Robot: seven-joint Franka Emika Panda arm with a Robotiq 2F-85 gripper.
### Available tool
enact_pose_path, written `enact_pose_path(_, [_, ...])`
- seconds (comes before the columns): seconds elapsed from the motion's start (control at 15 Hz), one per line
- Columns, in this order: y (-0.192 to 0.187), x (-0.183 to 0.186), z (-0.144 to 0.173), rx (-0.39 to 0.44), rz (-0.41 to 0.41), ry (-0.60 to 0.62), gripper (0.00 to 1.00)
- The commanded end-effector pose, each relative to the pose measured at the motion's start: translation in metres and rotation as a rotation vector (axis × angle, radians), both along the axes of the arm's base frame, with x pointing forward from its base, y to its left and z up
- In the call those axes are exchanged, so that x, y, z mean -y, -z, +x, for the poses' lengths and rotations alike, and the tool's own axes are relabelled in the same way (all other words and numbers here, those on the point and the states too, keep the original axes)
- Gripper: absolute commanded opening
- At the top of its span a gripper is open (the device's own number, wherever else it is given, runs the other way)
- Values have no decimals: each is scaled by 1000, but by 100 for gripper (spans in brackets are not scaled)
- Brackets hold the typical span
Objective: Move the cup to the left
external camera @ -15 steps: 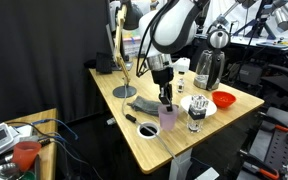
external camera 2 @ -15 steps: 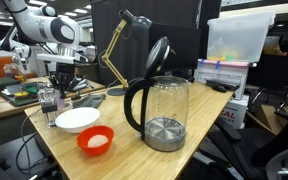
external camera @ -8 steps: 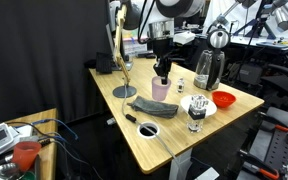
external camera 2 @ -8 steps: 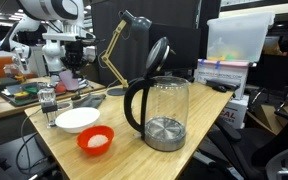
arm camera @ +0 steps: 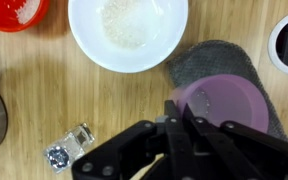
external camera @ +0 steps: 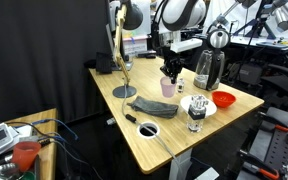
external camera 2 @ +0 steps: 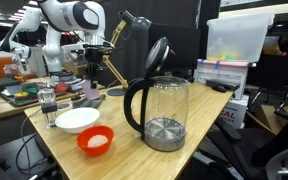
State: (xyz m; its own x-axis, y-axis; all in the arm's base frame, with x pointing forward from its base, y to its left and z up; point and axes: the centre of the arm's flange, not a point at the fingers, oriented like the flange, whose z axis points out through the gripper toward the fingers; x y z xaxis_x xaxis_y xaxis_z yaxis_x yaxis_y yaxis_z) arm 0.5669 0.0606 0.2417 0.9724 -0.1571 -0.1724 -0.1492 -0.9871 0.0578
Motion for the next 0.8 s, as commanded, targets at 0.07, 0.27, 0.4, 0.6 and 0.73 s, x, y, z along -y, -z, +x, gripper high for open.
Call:
enact_pose_path(0.07, [18,13,25,-58,-6,252,1])
enact_pose_path(0.27, [25,24,33,-108,14,408,1])
enact_pose_path(0.4, [28,24,24,-81,6,369,6])
enact_pose_path(0.6, [27,26,28,-97,19,413,6])
enact_pose_path(0.73, [28,26,27,-100,19,417,6])
